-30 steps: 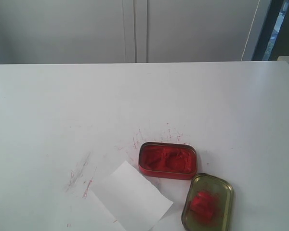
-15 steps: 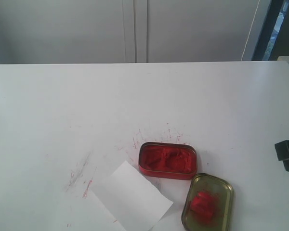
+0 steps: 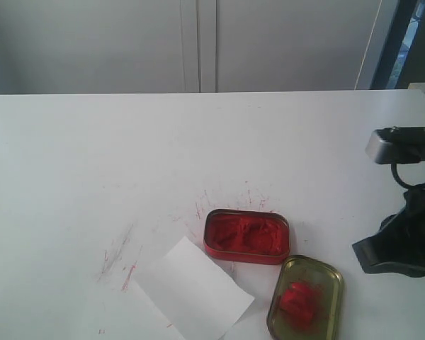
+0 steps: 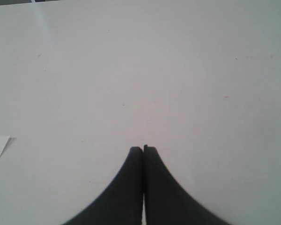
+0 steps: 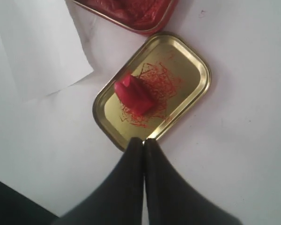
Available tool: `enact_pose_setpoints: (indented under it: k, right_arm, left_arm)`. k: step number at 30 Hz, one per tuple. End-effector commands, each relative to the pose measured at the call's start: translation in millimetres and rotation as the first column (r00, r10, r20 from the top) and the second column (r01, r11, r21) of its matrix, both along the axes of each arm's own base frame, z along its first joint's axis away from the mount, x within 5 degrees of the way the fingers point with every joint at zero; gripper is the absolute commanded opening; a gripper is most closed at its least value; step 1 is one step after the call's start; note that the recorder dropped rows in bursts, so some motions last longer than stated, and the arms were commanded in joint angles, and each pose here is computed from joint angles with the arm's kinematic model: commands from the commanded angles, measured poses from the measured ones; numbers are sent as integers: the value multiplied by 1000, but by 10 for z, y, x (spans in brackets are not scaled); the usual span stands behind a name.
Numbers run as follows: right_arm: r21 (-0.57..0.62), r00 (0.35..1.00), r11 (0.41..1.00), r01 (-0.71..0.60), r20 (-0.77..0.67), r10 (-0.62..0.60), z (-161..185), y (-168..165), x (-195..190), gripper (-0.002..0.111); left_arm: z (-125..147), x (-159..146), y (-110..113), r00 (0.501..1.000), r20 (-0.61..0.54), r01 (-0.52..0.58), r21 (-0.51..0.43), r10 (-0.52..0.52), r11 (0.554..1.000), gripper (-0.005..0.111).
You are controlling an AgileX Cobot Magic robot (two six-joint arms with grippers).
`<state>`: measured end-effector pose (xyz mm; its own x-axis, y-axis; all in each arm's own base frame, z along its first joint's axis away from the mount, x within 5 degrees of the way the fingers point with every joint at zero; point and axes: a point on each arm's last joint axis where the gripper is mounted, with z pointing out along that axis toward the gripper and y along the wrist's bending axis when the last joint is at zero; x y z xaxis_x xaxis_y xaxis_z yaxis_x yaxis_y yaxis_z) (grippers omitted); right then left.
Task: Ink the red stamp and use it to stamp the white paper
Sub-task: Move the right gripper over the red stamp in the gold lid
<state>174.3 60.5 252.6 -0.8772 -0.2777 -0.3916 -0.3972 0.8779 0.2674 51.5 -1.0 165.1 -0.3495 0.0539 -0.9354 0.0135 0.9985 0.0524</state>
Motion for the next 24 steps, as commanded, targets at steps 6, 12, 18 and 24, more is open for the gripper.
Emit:
enact_pose_setpoints:
  k: [6,12,18,24]
  right_arm:
    - [-30,991,991,-133,15,133,-1,183,65,0]
    - [-40,977,976,-212,-31,211,23,345,181,0]
    - [-100,958,953,-287,-61,282,-42,462,267,0]
    - [-161,930,916,-367,-91,356,-140,575,271,0]
  left_arm:
    - [15,2,-3,1000,-2,-2,-10,2,1000,0]
    - [15,2,-3,1000,-2,-2,-10,2,1000,0]
    - [15,2,-3,1000,-2,-2,-10,2,1000,0]
    - [15,2,-3,1000,-2,-2,-10,2,1000,0]
